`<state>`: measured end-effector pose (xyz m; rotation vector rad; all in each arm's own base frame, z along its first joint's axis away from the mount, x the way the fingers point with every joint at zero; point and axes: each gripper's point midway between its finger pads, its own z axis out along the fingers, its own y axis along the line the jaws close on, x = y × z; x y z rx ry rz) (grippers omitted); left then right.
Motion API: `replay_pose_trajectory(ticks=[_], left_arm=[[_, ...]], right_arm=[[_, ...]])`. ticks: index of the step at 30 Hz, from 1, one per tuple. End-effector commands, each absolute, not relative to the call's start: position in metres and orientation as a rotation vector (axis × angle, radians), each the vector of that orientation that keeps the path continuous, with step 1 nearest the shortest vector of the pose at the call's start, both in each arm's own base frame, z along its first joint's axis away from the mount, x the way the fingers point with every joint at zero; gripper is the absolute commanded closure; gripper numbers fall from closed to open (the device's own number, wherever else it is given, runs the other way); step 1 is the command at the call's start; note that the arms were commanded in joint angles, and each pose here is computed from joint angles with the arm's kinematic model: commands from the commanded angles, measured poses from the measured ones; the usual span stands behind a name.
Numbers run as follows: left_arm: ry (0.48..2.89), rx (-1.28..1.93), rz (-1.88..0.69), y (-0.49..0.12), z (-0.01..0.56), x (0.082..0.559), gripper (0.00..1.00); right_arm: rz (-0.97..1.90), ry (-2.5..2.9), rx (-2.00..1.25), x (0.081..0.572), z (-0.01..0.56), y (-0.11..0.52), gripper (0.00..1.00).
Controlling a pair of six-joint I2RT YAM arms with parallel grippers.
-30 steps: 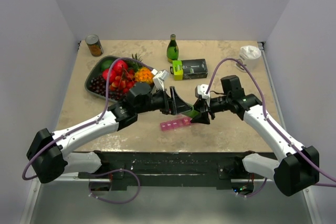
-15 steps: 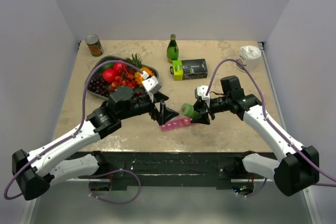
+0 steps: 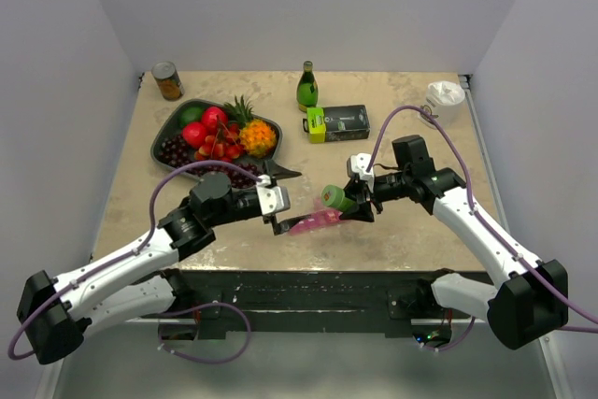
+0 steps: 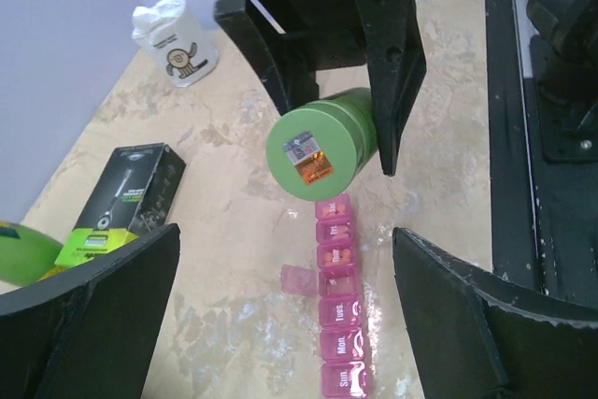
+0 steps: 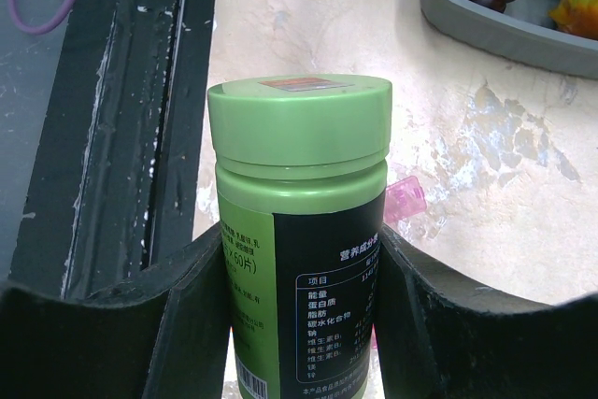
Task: Sort the pills into containers
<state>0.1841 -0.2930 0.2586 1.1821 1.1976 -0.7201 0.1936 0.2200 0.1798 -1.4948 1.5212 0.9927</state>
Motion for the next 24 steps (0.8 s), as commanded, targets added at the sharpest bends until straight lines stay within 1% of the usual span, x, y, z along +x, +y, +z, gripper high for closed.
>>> replay_pose_trajectory(ticks=[1, 16, 24], left_arm=[[0.983, 1.286, -0.692, -0.312, 0.285, 0.184, 0.01], [0.940, 1.342, -0.684, -0.324, 0.277, 0.188, 0.01], [0.924, 1.369, -0.633, -0.323, 0.275, 0.193, 0.00]], right_arm=[[1.013, 1.440, -1.508, 0.187, 0.193, 0.223, 1.00], [1.015, 1.435, -1.514, 0.187, 0.193, 0.223, 1.00], [1.019, 1.436, -1.513, 0.186, 0.193, 0.223, 1.00]])
